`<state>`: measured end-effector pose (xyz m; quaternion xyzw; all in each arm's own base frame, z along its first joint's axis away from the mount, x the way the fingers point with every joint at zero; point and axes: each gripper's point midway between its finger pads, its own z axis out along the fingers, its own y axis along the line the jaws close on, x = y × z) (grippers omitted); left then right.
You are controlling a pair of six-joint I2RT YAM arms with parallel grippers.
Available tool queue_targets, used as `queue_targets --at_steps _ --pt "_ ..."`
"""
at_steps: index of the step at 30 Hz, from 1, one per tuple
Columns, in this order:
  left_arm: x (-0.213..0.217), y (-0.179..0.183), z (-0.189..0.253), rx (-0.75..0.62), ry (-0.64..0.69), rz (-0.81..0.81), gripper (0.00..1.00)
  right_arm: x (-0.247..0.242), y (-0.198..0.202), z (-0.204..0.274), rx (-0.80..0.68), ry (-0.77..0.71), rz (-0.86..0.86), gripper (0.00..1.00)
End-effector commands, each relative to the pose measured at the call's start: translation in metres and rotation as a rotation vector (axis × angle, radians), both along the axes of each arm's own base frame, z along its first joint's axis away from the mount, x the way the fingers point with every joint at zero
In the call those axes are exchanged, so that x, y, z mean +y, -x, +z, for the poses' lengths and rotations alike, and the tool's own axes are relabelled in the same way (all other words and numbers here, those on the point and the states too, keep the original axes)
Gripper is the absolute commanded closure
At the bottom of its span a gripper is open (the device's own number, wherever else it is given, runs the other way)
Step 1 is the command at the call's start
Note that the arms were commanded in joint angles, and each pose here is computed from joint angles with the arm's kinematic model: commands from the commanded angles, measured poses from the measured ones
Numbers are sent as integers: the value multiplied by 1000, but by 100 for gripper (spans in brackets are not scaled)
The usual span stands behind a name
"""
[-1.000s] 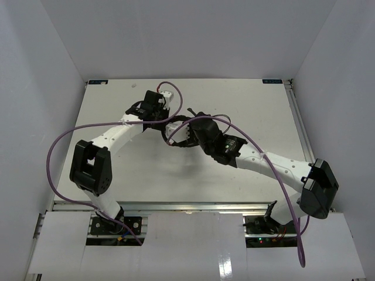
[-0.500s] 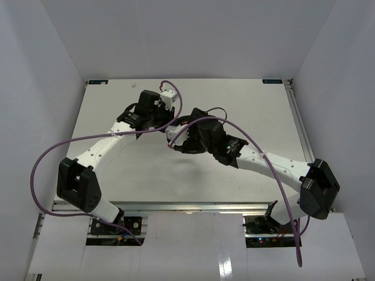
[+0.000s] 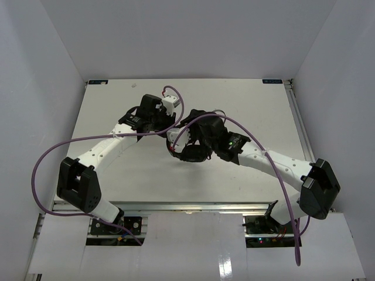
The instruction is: Wrap the headphones
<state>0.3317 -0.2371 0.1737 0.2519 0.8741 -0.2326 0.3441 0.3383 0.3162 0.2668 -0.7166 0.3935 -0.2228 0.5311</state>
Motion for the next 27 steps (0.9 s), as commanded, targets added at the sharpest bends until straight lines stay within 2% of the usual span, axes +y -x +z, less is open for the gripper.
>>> queue_targets --at_steps 1,8,20,27 --pt "-10 15 12 8 39 -70 100 -5 -1 21 27 -48 5 50" --pt "-3 20 3 21 12 -59 100 -16 -6 19 103 -64 7 35" --pt "7 26 -5 44 -33 -23 100 -33 -21 27 247 -210 4 33" --pt "7 32 -5 68 -27 -30 100 -31 -20 21 471 -316 57 33"
